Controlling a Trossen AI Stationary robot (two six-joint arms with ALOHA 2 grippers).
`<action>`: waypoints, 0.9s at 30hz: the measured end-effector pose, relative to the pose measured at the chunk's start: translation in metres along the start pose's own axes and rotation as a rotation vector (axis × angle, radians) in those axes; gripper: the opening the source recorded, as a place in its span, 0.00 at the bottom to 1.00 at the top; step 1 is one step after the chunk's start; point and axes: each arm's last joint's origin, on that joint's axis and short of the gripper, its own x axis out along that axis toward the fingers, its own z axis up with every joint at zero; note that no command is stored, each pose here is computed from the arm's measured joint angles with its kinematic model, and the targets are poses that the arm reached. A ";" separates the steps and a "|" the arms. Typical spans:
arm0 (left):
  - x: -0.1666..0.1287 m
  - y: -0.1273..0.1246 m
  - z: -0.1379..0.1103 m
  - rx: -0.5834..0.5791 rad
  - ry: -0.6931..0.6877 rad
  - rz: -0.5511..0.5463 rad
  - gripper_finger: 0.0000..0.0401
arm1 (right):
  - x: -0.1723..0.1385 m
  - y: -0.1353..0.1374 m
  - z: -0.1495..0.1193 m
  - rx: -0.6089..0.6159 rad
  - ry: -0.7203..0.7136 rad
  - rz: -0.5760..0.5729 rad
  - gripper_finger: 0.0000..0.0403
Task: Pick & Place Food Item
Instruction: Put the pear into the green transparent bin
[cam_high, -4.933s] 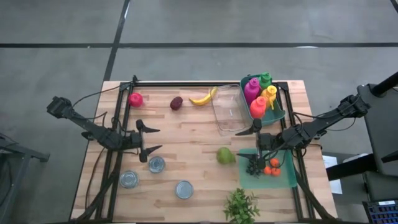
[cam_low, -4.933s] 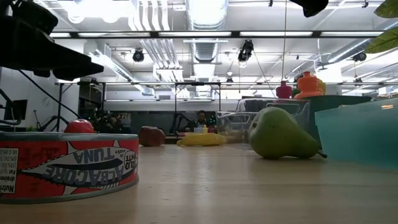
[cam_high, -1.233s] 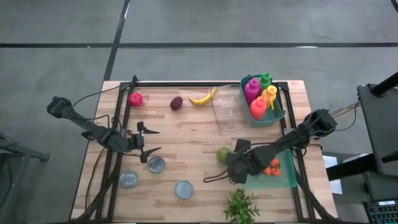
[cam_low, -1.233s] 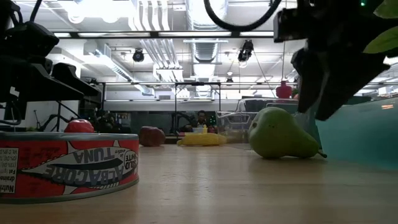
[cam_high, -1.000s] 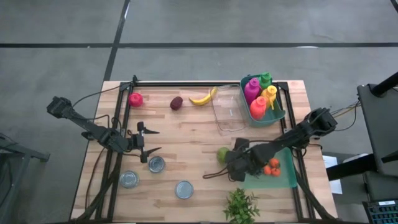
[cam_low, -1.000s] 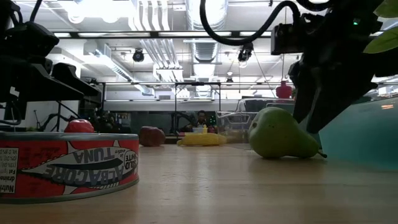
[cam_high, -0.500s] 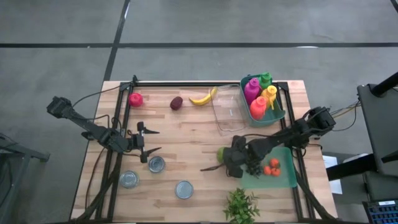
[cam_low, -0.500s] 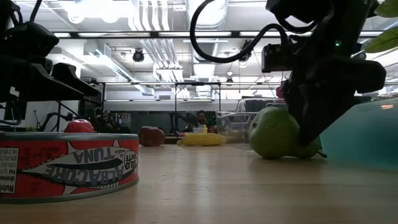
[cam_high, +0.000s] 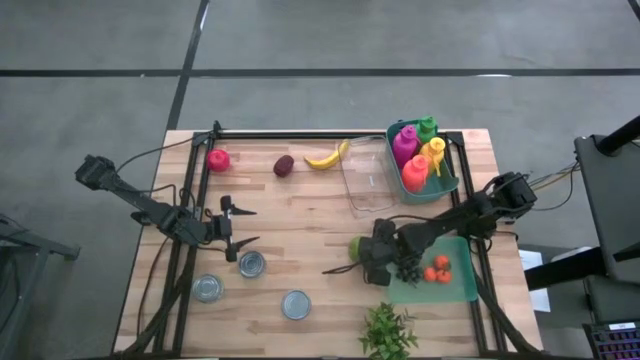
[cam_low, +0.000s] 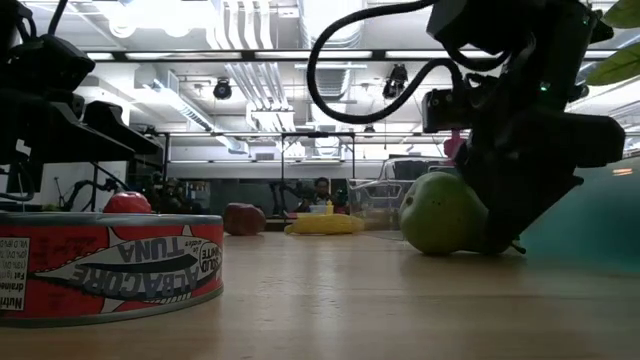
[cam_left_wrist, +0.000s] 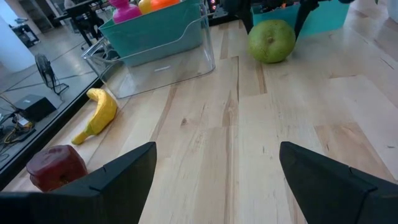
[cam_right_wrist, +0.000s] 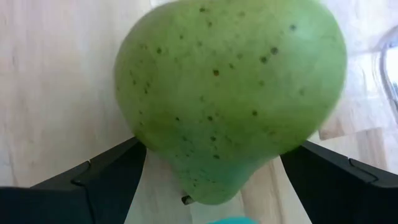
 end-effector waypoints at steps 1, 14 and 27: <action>0.000 0.000 0.000 0.000 0.000 0.000 0.86 | 0.001 0.000 0.000 0.000 0.000 0.000 0.89; 0.000 0.000 0.000 0.000 0.000 0.000 0.86 | 0.005 -0.001 0.000 0.003 0.007 -0.012 0.89; 0.000 0.000 0.000 0.000 0.000 0.000 0.86 | 0.005 0.000 0.002 0.019 -0.005 -0.022 0.72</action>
